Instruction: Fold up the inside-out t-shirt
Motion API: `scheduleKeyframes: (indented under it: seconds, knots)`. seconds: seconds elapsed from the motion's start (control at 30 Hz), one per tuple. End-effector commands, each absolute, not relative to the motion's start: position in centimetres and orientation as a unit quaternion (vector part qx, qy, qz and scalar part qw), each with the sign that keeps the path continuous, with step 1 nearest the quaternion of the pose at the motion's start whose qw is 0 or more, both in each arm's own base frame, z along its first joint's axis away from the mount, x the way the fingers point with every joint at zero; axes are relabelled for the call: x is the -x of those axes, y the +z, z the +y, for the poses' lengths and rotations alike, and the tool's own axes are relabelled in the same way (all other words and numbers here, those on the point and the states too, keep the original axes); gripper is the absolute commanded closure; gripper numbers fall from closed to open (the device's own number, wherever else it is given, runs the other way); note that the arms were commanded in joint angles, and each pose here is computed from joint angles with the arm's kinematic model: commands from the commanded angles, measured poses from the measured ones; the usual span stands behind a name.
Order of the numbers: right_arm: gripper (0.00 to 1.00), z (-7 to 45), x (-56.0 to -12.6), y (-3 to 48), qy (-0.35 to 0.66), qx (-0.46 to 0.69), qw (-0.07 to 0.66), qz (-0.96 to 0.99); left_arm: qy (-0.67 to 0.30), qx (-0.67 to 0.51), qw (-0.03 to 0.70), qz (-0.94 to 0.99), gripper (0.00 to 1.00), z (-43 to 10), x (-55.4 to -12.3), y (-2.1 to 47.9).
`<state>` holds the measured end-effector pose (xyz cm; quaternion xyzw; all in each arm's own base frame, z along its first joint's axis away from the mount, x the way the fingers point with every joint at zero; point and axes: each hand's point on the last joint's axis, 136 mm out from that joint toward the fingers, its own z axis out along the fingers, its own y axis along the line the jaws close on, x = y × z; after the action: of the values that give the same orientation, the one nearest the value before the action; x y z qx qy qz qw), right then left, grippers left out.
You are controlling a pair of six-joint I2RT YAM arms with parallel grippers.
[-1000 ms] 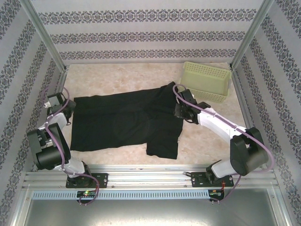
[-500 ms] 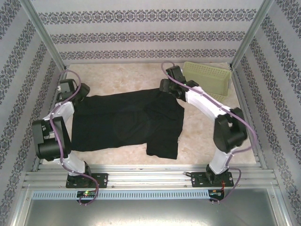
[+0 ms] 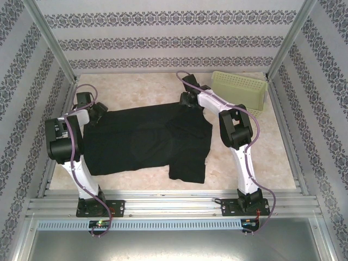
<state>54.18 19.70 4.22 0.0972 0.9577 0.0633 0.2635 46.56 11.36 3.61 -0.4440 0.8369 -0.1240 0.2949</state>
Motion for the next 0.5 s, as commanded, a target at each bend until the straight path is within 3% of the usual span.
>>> scheduleKeyframes:
  seconds: [0.0,0.2,0.47]
  knots:
    - [0.37,18.3,-54.5,4.0,0.034,-0.127,0.261,0.956,-0.074,0.506,0.260,0.819,0.33,14.4,-43.2,1.3]
    - [0.37,17.4,-55.2,2.6,0.016,-0.144,0.247,0.958,-0.066,0.522,0.276,0.805,0.31,15.7,-43.0,1.5]
    - [0.49,16.3,-56.4,5.1,0.009,-0.135,0.272,0.953,-0.054,0.515,0.309,0.798,0.26,16.3,-42.9,5.8]
